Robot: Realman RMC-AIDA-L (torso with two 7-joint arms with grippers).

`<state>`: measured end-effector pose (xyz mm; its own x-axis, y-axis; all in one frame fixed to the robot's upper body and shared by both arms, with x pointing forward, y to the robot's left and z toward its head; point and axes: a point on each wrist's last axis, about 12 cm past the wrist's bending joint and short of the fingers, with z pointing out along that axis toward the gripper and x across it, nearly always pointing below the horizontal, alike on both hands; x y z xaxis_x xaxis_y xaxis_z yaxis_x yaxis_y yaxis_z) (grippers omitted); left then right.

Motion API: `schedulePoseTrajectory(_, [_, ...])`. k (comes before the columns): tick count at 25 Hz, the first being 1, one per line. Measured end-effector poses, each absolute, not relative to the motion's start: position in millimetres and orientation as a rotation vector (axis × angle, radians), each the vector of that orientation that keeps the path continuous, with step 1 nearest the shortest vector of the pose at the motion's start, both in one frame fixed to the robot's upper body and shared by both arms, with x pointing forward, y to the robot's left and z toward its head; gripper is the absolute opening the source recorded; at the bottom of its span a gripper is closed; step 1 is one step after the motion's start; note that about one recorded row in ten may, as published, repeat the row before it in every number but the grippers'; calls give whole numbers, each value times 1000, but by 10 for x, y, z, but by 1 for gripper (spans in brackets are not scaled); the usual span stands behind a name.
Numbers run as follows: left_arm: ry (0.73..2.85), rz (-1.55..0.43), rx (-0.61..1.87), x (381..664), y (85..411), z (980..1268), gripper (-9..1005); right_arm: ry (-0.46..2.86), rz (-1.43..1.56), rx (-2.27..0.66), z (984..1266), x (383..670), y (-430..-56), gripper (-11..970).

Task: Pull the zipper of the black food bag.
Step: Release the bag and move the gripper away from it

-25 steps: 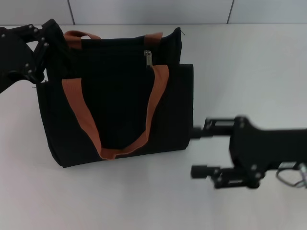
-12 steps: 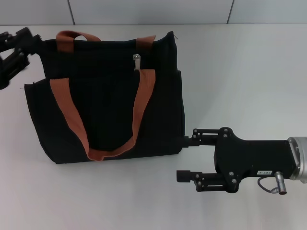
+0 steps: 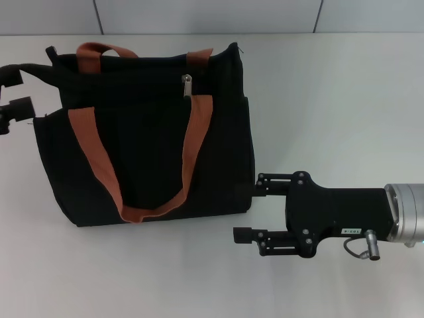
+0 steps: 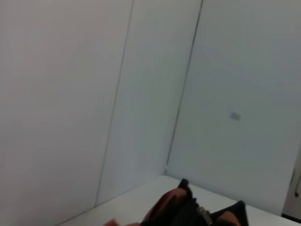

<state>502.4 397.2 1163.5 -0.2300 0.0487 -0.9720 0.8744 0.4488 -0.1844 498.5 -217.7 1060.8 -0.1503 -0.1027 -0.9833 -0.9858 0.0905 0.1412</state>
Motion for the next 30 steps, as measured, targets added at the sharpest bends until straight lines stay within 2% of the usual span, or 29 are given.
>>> schedulePoseTrajectory(3, [1551, -982, 788, 4978, 4004, 11699, 758, 1440, 1200, -1152, 10604, 4989, -2170, 677])
schedulePoseTrajectory(6, [1446, -1008, 736, 4941, 3935, 11637, 792, 1446, 1195, -1151, 10597, 4994, -2170, 677])
schedulePoseTrajectory(10, [1290, -980, 704, 4869, 3660, 11377, 837, 1457, 1186, -1147, 10582, 4999, -2170, 677])
schedulePoseTrajectory(14, [1189, -927, 671, 4795, 3480, 11219, 834, 1453, 1188, -1151, 10589, 5012, -2152, 677])
schedulePoseTrajectory(16, [1103, -864, 634, 4710, 3288, 11069, 833, 1451, 1188, -1154, 10594, 5021, -2142, 677])
schedulePoseTrajectory(19, [1074, -838, 623, 4670, 3204, 11000, 831, 1450, 1187, -1158, 10597, 5030, -2132, 677])
schedulePoseTrajectory(26, [1063, -832, 618, 4641, 3184, 10966, 831, 1455, 1188, -1154, 10589, 5029, -2128, 677])
schedulePoseTrajectory(30, [1022, -748, 625, 4633, 3200, 10972, 831, 1457, 1193, -1149, 10584, 5027, -2120, 677])
